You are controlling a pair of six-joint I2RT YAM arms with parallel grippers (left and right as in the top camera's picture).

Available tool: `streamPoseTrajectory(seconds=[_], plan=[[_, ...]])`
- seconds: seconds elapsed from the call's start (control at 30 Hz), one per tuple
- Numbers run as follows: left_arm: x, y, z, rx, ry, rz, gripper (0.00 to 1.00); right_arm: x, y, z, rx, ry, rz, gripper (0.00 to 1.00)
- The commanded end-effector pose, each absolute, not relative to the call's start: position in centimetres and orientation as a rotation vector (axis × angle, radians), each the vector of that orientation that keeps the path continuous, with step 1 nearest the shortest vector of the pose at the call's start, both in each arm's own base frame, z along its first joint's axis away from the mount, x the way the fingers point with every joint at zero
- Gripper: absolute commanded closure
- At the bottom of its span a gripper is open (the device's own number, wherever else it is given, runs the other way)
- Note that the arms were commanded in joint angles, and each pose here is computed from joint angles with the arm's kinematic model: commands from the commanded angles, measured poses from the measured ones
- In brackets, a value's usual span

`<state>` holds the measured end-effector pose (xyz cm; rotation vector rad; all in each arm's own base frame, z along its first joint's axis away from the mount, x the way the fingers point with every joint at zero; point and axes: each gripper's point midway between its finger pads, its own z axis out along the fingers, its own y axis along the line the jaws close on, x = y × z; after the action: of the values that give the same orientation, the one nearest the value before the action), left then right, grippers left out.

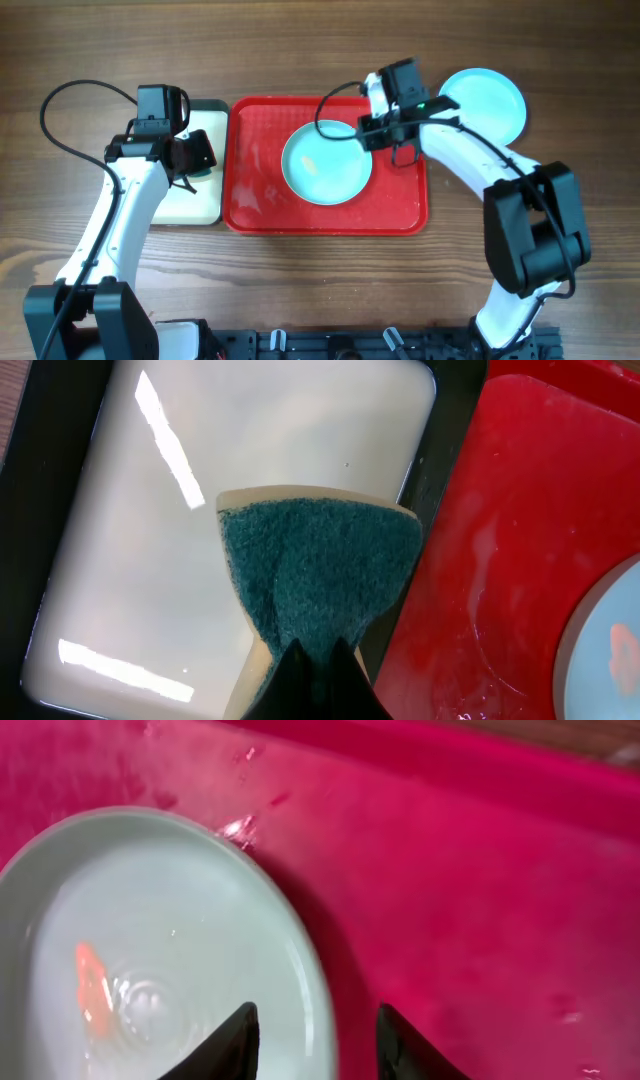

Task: Clean dirty plates on tray and stack at the side
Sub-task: 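Drag the light-blue plate left across the red tray with the right gripper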

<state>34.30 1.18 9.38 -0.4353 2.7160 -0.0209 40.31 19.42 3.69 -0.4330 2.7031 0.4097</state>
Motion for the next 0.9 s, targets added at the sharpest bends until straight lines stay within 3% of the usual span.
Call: streamPoseTrajectory(seconds=[0.0, 0.2, 0.67, 0.87], plan=[[34.2, 1.2, 9.6, -0.453, 2.707, -0.01, 0.96, 39.3, 19.8, 3.0, -0.496, 2.702, 0.369, 0.65], [34.2, 1.2, 9.6, -0.453, 2.71, -0.01, 0.96, 39.4, 18.9, 2.5, -0.48, 2.71, 0.294, 0.72], [34.1, 1.2, 9.5, -0.454, 2.712, -0.009, 0.96, 41.6, 19.9, 4.5, -0.523, 2.583, 0.31, 0.66], [34.1, 1.2, 9.5, -0.454, 2.712, -0.009, 0.96, 41.4, 17.9, 3.9, -0.538, 2.61, 0.158, 0.67]])
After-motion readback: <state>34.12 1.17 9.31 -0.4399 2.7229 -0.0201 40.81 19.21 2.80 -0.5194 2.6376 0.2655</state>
